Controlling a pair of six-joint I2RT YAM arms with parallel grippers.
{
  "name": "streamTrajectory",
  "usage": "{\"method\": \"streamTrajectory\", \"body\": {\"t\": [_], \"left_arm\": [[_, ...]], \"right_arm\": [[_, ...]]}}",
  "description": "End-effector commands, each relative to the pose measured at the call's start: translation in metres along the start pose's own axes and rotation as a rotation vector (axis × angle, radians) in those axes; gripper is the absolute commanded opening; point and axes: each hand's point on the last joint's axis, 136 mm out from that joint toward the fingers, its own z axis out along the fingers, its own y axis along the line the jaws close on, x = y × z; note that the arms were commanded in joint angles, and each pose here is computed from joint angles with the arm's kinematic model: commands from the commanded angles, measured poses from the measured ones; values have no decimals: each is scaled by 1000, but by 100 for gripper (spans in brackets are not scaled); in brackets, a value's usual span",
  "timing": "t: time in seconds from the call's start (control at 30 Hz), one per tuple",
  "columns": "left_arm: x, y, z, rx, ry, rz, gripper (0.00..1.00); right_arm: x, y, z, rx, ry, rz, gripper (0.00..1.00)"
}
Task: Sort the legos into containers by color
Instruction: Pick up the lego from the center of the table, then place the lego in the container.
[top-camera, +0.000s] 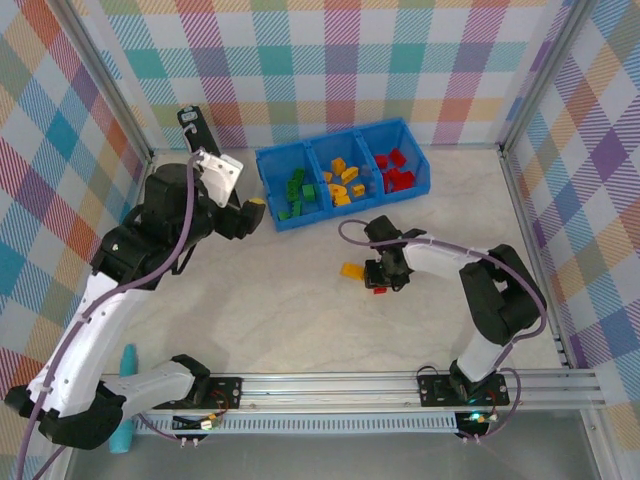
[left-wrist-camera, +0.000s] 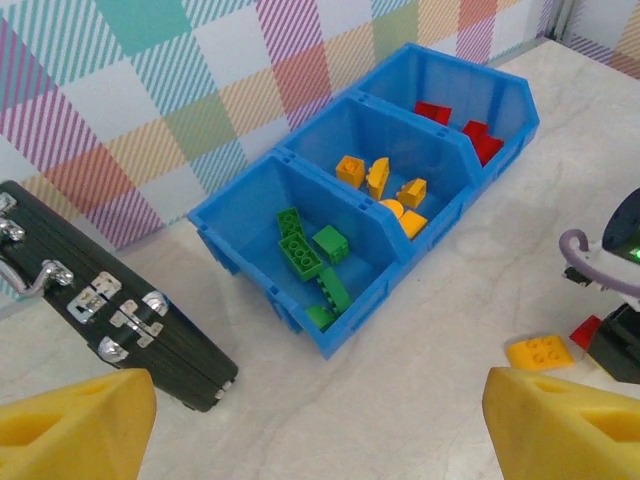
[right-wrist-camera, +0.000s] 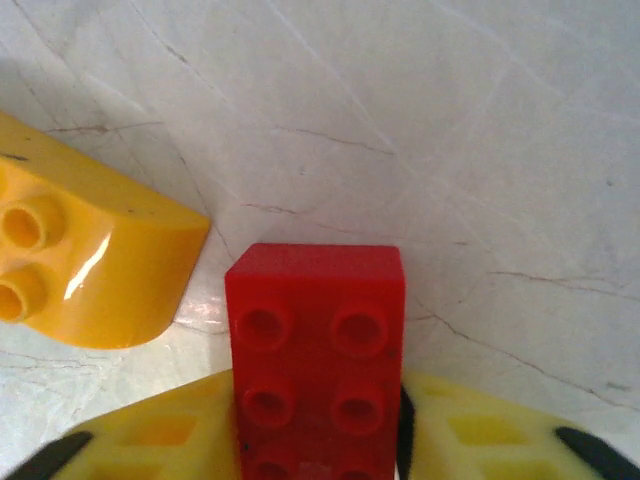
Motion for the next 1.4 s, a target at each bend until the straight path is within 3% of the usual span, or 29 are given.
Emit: {"method": "streamTrajectory", "body": {"t": [0.0,0.1,0.27,0.5,0.63,0.77,0.97,1.17,1.37], "left_arm": [[-16,-1,2,22,-42,-104,83],[-13,-9,16,58,-21,-211,76],[2,-8,38,30,9,-443,81],[43,-34,84,70,143,-734,83],[76,-60,113,49,246,-900,81],[103,-100,139,70,351,-1042,81],[117,-152,175,97,405,-1197,81],[132,-204,205,112,480,-1315,81],[159,-219,222,30,531,-1409,81]], "right_arm": [[1,-3,0,34,16,-12,33],[-9,-6,-17,44,-14,-21,30],[-51,-32,-66,55,-145,19,29],[-167,-83,-146,31,-444,78,30],[-239,-100,-171,16,-592,84,30],[-295,-99,-161,-3,-654,36,30],[-346,-101,-124,11,-647,-32,30],[-366,-107,-89,41,-636,-77,37],[-368,-100,-81,-5,-648,-82,48]]}}
